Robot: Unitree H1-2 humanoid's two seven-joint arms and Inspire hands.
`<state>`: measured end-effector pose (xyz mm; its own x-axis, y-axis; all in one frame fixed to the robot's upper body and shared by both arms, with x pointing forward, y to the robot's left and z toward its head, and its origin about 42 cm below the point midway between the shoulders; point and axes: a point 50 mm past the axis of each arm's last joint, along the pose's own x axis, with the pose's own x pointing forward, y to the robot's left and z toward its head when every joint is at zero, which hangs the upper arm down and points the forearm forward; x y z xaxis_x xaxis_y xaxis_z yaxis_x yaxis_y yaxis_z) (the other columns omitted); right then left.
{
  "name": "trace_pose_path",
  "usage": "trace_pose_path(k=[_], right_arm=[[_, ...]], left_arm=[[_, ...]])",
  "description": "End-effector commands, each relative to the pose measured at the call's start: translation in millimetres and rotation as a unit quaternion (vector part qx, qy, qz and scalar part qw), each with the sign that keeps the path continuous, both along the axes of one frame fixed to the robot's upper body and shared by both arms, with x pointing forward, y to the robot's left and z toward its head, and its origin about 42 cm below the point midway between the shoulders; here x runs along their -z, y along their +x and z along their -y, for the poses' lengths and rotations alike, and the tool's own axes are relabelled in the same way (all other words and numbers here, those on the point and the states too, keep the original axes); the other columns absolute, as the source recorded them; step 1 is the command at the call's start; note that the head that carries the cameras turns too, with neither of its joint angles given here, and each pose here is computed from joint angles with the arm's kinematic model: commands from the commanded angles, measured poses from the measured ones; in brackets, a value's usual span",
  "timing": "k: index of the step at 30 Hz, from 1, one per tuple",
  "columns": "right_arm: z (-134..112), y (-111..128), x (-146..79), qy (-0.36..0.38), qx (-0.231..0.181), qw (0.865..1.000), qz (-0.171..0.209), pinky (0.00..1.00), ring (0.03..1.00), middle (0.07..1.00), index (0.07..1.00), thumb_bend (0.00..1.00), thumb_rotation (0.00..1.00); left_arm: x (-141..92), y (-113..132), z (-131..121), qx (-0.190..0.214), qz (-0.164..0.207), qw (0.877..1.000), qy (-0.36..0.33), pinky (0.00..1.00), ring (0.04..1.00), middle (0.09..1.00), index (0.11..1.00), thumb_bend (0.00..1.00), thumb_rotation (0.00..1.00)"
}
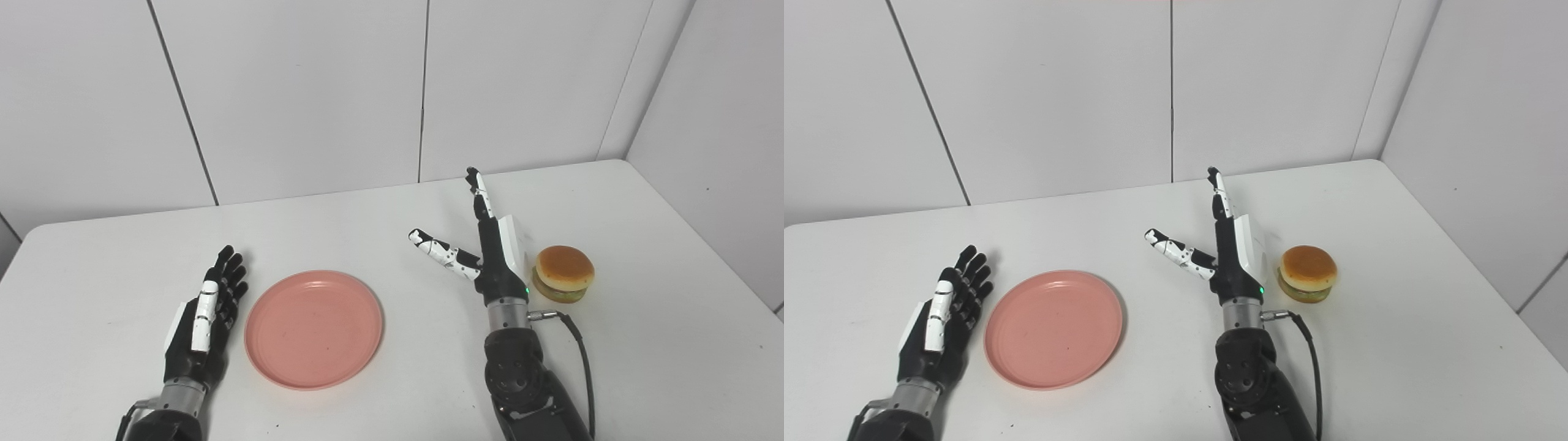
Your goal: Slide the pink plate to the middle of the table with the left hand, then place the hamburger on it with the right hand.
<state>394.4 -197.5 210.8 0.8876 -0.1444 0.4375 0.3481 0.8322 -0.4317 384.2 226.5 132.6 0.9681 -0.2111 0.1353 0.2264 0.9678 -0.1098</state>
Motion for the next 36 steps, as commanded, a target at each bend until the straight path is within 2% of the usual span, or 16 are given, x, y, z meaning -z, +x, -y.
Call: trace_pose_path(k=[1, 4, 9, 16, 21, 26, 30, 36], right_arm=[[7.9, 4.0, -27.4, -0.019, 0.001, 1.0, 0.025, 0.82, 0.907, 0.94, 0.959, 0.75, 0.55], [18.8, 1.7, -38.4, -0.035, 0.007, 0.999, 0.015, 0.81, 0.901, 0.94, 0.947, 0.79, 0.52], [34.8, -5.5, -53.5, -0.089, 0.017, 0.995, -0.032, 0.78, 0.906, 0.957, 0.959, 0.82, 0.52], [54.9, -8.8, -66.7, -0.2, 0.064, 0.975, -0.074, 0.73, 0.859, 0.906, 0.924, 0.87, 0.48], [60.0, -9.9, -70.3, -0.236, 0.092, 0.963, -0.094, 0.82, 0.871, 0.888, 0.916, 0.87, 0.46], [70.2, -13.0, -72.8, -0.25, 0.098, 0.956, -0.122, 0.9, 0.905, 0.907, 0.935, 0.88, 0.47], [81.2, -18.5, -77.2, -0.271, 0.125, 0.944, -0.143, 0.9, 0.906, 0.906, 0.93, 0.9, 0.47], [93.4, -29.6, -85.6, -0.275, 0.162, 0.933, -0.168, 0.91, 0.922, 0.921, 0.94, 0.92, 0.39]], left_arm=[[36.7, -20.9, -6.7, -0.011, -0.058, 0.998, -0.002, 1.0, 1.0, 0.991, 0.981, 0.44, 1.0], [36.4, -20.8, -7.9, -0.008, -0.061, 0.998, -0.002, 1.0, 1.0, 0.993, 0.985, 0.44, 1.0], [35.3, -20.3, -9.3, -0.006, -0.068, 0.998, -0.003, 1.0, 1.0, 0.999, 0.993, 0.43, 1.0], [33.7, -19.1, -11.9, -0.004, -0.067, 0.998, -0.003, 1.0, 1.0, 1.0, 0.999, 0.4, 1.0], [30.7, -18.1, -14.5, -0.008, -0.076, 0.997, -0.012, 1.0, 1.0, 1.0, 0.996, 0.4, 1.0], [26.8, -18.1, -16.4, -0.004, -0.078, 0.997, -0.008, 1.0, 1.0, 1.0, 1.0, 0.4, 1.0], [25.9, -17.4, -16.8, -0.005, -0.08, 0.997, -0.015, 1.0, 1.0, 1.0, 1.0, 0.42, 1.0], [24.1, -18.6, -16.3, -0.003, -0.08, 0.997, -0.008, 1.0, 1.0, 1.0, 1.0, 0.42, 1.0]])
